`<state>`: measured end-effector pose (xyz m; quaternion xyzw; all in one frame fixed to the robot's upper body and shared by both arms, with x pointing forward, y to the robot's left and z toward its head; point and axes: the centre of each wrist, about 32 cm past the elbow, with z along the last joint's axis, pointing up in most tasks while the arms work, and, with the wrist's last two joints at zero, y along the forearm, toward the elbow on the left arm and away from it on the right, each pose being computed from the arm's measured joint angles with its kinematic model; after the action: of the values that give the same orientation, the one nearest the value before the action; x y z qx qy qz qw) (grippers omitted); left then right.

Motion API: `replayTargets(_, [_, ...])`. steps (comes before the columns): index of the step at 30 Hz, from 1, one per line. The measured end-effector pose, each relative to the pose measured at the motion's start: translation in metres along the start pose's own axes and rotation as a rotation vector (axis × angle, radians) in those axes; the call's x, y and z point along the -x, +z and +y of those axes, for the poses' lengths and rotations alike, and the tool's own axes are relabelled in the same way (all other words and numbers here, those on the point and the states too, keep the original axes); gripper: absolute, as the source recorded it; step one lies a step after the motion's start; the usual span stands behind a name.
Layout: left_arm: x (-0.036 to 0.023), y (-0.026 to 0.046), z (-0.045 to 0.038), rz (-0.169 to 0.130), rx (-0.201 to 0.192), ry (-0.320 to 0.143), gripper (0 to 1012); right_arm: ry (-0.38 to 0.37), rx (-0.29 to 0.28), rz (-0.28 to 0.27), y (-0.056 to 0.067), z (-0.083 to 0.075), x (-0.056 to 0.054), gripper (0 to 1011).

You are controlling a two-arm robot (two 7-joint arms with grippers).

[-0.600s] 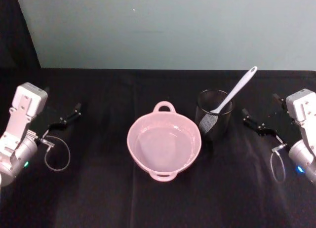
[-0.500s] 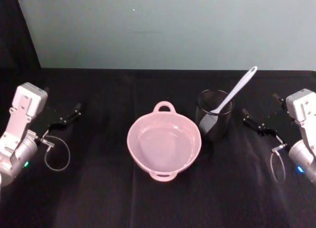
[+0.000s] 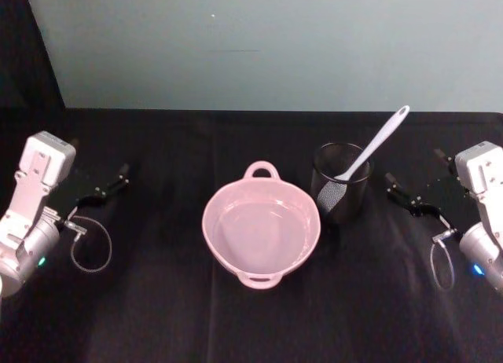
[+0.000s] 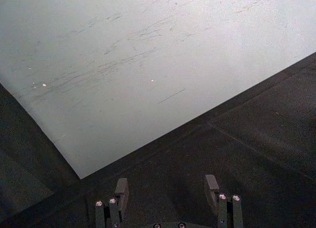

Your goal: Use the one hand to pick up the spoon and stir the clear water in the bowl.

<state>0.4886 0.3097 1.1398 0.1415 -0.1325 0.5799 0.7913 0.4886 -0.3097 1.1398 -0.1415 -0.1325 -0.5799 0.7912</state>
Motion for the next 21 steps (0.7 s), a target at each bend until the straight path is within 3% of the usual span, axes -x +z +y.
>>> replayTargets(12, [0.0000,0.0000,0.0000,0.000,0.000,0.000,1011,0.000,-0.002,0.002,0.000,0.000,0.000,1003])
replayTargets(18, [0.0000,0.0000,0.0000,0.000,0.000,0.000,1011,0.027,-0.040,0.027,0.008,-0.007,0.001,1002])
replayTargets(21, [0.0000,0.0000,0.0000,0.000,0.000,0.000,1011,0.039,-0.080,0.069,0.016,-0.014,0.000,1003])
